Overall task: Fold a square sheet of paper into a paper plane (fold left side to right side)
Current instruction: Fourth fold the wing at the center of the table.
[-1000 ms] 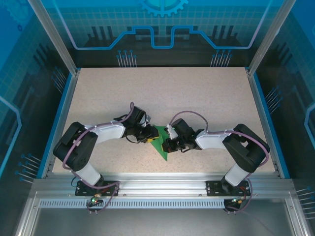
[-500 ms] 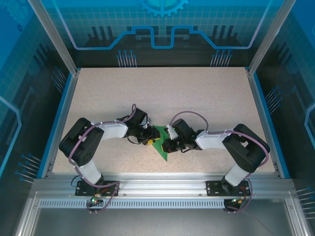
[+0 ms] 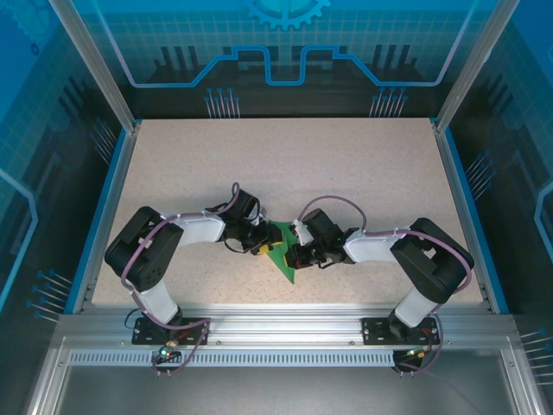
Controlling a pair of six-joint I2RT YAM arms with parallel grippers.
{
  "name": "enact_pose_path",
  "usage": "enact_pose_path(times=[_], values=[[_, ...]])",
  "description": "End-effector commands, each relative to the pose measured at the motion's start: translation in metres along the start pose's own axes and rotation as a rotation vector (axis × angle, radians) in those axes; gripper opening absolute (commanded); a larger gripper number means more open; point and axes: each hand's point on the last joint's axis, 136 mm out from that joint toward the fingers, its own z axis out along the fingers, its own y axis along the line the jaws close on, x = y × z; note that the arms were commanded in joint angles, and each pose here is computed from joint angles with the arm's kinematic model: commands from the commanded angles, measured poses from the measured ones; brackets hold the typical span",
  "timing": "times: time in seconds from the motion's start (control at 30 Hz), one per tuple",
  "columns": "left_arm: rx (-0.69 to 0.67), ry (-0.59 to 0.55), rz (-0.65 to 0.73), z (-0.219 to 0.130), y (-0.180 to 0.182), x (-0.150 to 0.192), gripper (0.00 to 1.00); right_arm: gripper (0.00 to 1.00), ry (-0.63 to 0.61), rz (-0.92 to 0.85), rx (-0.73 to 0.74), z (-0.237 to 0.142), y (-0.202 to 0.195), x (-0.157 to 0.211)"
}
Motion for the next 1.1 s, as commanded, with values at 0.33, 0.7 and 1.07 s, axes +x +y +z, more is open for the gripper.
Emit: enact_pose_path(times=[0.33,0.7,1.07], values=[[-0.055,0.04,-0.049,0.01,0.013,0.004,0.48,0.07,0.002,-0.001,-0.035,-0.002,0.004,-0.004],[-0.076,0.049,-0.056,0.011,0.019,0.006,0.48,0.11,-0.019,-0.005,-0.058,-0.009,0.011,-0.014],[-0.088,0.05,-0.061,0.012,0.023,0.006,0.48,0.24,-0.061,0.001,-0.094,-0.026,0.015,-0.022]])
